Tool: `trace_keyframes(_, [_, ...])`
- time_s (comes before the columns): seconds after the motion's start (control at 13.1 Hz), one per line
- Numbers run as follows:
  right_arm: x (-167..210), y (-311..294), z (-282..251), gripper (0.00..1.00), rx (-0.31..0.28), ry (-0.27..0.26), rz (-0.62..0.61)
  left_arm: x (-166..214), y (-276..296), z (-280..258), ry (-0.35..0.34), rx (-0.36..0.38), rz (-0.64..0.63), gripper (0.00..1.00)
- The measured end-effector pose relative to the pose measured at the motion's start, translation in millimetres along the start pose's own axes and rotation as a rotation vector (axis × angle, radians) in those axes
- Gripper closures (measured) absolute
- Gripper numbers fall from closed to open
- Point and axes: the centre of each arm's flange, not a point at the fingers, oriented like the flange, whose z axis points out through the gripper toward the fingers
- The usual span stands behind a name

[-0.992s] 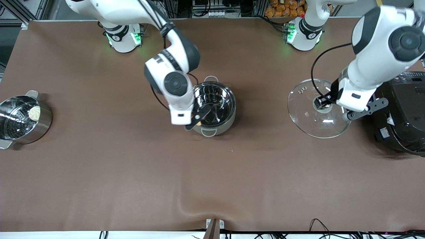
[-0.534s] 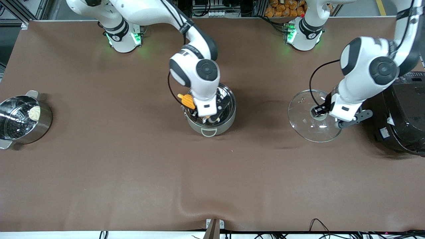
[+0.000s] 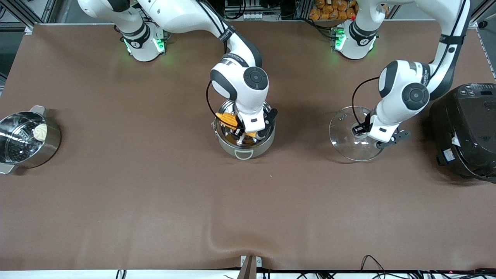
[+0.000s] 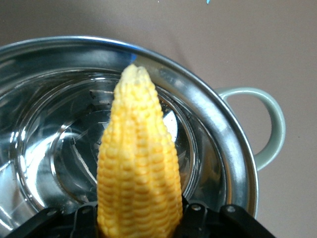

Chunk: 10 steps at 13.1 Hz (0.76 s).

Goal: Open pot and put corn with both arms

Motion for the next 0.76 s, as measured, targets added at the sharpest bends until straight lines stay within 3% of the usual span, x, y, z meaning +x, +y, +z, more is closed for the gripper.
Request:
trace_keyframes(0.38, [5.9,-3.2,-14.4,0.00,-0.009,0.027,-0.005,-1.2,-1.4,39.3,0.010,-0.013,-0.002,0.50])
trace_keyframes(0.76, [-12.8,50.7,-64.7,0.00,-0.018,0.058,0.084,-5.1,-3.1,53.8,0.019,-0.021,-0.001,0.50])
